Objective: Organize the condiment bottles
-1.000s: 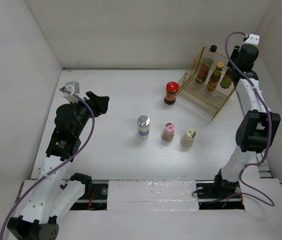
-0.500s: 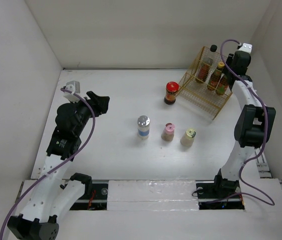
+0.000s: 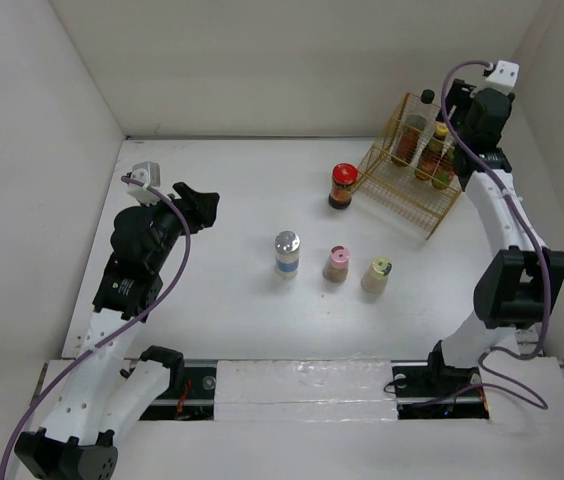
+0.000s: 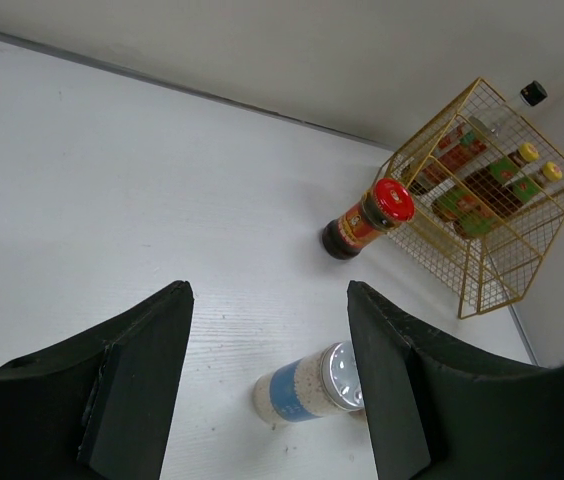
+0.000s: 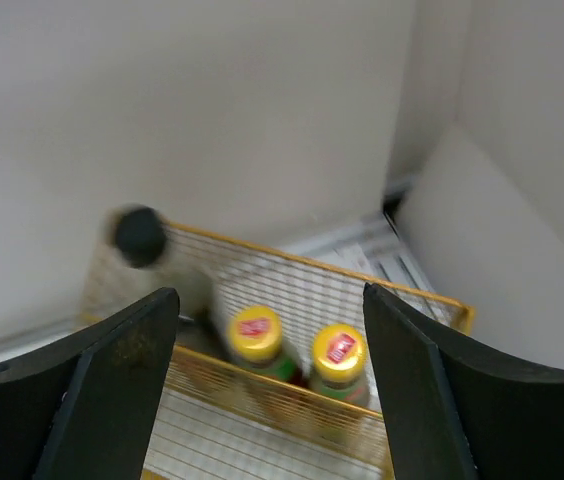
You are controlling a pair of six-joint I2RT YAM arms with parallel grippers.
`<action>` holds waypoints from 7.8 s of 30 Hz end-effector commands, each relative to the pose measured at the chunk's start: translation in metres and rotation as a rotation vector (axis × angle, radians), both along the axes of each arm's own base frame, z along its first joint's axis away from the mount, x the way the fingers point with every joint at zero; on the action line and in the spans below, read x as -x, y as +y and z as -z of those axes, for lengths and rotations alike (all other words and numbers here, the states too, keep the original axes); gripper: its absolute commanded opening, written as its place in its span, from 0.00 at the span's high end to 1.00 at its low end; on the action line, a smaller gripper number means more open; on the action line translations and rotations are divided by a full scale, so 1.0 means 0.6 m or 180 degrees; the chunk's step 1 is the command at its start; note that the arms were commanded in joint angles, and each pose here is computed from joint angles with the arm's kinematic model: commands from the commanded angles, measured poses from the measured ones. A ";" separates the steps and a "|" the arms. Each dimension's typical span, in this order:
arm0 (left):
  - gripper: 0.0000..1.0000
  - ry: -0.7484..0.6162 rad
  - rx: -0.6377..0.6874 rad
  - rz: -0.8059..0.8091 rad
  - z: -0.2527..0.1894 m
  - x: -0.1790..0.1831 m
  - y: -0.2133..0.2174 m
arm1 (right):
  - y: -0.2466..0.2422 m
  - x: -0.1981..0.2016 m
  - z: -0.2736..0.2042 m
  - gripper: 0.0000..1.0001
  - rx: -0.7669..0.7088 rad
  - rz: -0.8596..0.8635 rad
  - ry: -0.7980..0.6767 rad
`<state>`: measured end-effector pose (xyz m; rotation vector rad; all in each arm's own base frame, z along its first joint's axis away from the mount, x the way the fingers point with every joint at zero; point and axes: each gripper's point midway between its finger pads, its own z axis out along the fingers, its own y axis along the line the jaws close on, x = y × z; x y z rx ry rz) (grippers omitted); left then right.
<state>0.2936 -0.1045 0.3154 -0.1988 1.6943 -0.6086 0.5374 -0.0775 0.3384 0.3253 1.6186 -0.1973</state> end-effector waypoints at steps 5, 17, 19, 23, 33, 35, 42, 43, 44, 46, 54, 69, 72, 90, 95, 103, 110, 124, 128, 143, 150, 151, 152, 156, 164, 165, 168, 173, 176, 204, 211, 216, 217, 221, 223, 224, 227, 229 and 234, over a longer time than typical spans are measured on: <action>0.41 -0.0184 0.0062 0.0011 -0.030 -0.001 0.000 | 0.189 0.043 -0.088 0.62 -0.0006 -0.0901 -0.0579; 0.40 -0.0184 0.0062 0.0016 -0.027 0.001 0.000 | 0.434 0.096 0.168 0.34 -0.0563 -0.1792 0.0252; 0.40 -0.0183 0.0064 0.0050 -0.027 0.003 -0.003 | 0.437 0.092 0.199 0.25 -0.0623 -0.1830 0.0401; 0.40 -0.0183 0.0064 0.0050 -0.027 0.003 -0.003 | 0.444 0.087 0.222 0.09 -0.0645 -0.1841 0.0557; 0.40 -0.0126 0.0052 0.0079 -0.018 -0.003 -0.007 | 0.465 0.049 0.244 0.12 -0.0517 -0.1752 0.0633; 0.40 -0.0159 0.0060 0.0079 -0.023 0.001 -0.006 | 0.464 0.038 0.228 0.12 -0.0483 -0.1706 0.0579; 0.40 -0.0159 0.0060 0.0079 -0.023 0.001 -0.006 | 0.488 0.018 0.250 0.10 -0.0337 -0.1675 0.0692; 0.40 -0.0159 0.0060 0.0079 -0.023 0.001 -0.006 | 0.487 0.012 0.258 0.10 -0.0294 -0.1645 0.0734; 0.40 -0.0160 0.0058 0.0050 -0.023 0.000 -0.004 | 0.486 0.008 0.259 0.10 -0.0288 -0.1616 0.0731; 0.40 -0.0160 0.0058 0.0050 -0.023 0.000 -0.004 | 0.497 0.008 0.270 0.13 -0.0243 -0.1651 0.0797; 0.40 -0.0160 0.0058 0.0055 -0.023 0.000 -0.004 | 0.506 0.009 0.292 0.18 -0.0107 -0.1557 0.0896; 0.40 -0.0159 0.0060 0.0084 -0.023 0.001 -0.007 | 0.484 0.068 -0.078 0.53 -0.0406 -0.2369 -0.0740; 0.40 -0.0160 0.0058 0.0055 -0.023 0.000 -0.004 | 0.445 0.064 -0.119 0.54 -0.0388 -0.2242 -0.0856; 0.40 -0.0188 0.0065 0.0050 -0.028 0.003 -0.003 | 0.200 -0.013 -0.175 0.56 -0.0097 -0.1409 -0.0830; 0.40 -0.0188 0.0065 0.0050 -0.028 0.003 -0.003 | 0.190 -0.035 -0.158 0.56 -0.0024 -0.1371 -0.0769; 0.40 -0.0188 0.0065 0.0050 -0.028 0.003 -0.003 | 0.187 -0.052 -0.100 0.57 0.0051 -0.1210 -0.0790; 0.40 -0.0188 0.0065 0.0050 -0.028 0.003 -0.003 | 0.182 -0.063 -0.070 0.57 0.0068 -0.1018 -0.0802; 0.40 -0.0188 0.0065 0.0050 -0.028 0.003 -0.003 | 0.209 -0.091 0.083 0.56 -0.0015 -0.1050 -0.0265; 0.40 -0.0188 0.0065 0.0050 -0.028 0.003 -0.003 | 0.201 -0.100 0.125 0.53 -0.0059 -0.1019 -0.0095; 0.40 -0.0188 0.0067 0.0084 -0.028 0.005 -0.006 | 0.193 -0.082 0.085 0.10 -0.0273 -0.1122 -0.0144; 0.40 -0.0216 0.0074 0.0084 -0.031 0.004 -0.006 | 0.250 -0.018 -0.019 0.07 -0.0124 -0.1404 -0.0453; 0.40 -0.0216 0.0074 0.0084 -0.031 0.004 -0.006 | 0.266 0.000 -0.035 0.10 -0.0031 -0.1508 -0.0501; 0.40 -0.0216 0.0074 0.0084 -0.031 0.004 -0.006 | 0.284 0.010 -0.041 0.14 -0.0003 -0.1620 -0.0519; 0.40 -0.0216 0.0074 0.0084 -0.031 0.004 -0.006 | 0.426 0.088 -0.021 0.79 -0.0008 -0.2595 -0.0428; 0.40 -0.0172 0.0101 0.0184 -0.026 0.000 -0.017 | 0.653 0.277 0.110 0.05 0.0147 -0.3779 0.0175; 0.40 -0.0171 0.0103 0.0213 -0.026 0.002 -0.019 | 0.657 0.285 0.125 0.00 0.0215 -0.3742 0.0289; 0.40 -0.0171 0.0103 0.0214 -0.026 0.002 -0.019 | 0.664 0.310 0.157 0.00 0.0300 -0.3642 0.0553; 0.39 -0.0138 0.0095 0.0213 -0.021 -0.002 -0.020 | 0.672 0.336 0.207 0.00 0.0303 -0.3758 0.0837; 0.39 -0.0138 0.0095 0.0213 -0.021 -0.002 -0.020 | 0.704 0.365 0.237 0.00 0.0335 -0.3979 0.1048; 0.39 -0.0194 0.0110 0.0248 -0.030 0.006 -0.022 | 0.580 0.277 -0.039 0.65 -0.0058 -0.2768 -0.0411; 0.39 -0.0193 0.0112 0.0277 -0.027 0.010 -0.023 | 0.365 0.184 -0.110 0.63 0.0050 -0.1710 -0.0570; 0.39 -0.0194 0.0112 0.0277 -0.027 0.010 -0.023 | 0.242 0.132 -0.108 0.64 0.0105 -0.1272 -0.0382; 0.39 -0.0193 0.0112 0.0277 -0.027 0.010 -0.023 | 0.227 0.121 -0.108 0.66 0.0108 -0.1204 -0.0356; 0.39 -0.0222 0.0118 0.0277 -0.031 0.013 -0.022 | 0.165 0.106 -0.103 0.67 0.0086 -0.0970 -0.0317; 0.39 -0.0189 0.0111 0.0277 -0.026 0.009 -0.023 | 0.134 0.099 -0.102 0.68 0.0091 -0.0844 -0.0306; 0.39 -0.0189 0.0111 0.0277 -0.026 0.009 -0.023 | 0.125 0.095 -0.111 0.68 0.0096 -0.0809 -0.0339; 0.39 -0.0189 0.0111 0.0277 -0.026 0.009 -0.023 | 0.110 0.073 -0.093 0.68 0.0089 -0.0805 -0.0261; 0.39 -0.0189 0.0111 0.0277 -0.026 0.009 -0.023 | 0.100 0.060 -0.078 0.68 0.0053 -0.0765 -0.0204; 0.39 -0.0189 0.0109 0.0248 -0.026 0.008 -0.021 | 0.083 0.037 -0.047 0.68 0.0014 -0.0700 -0.0122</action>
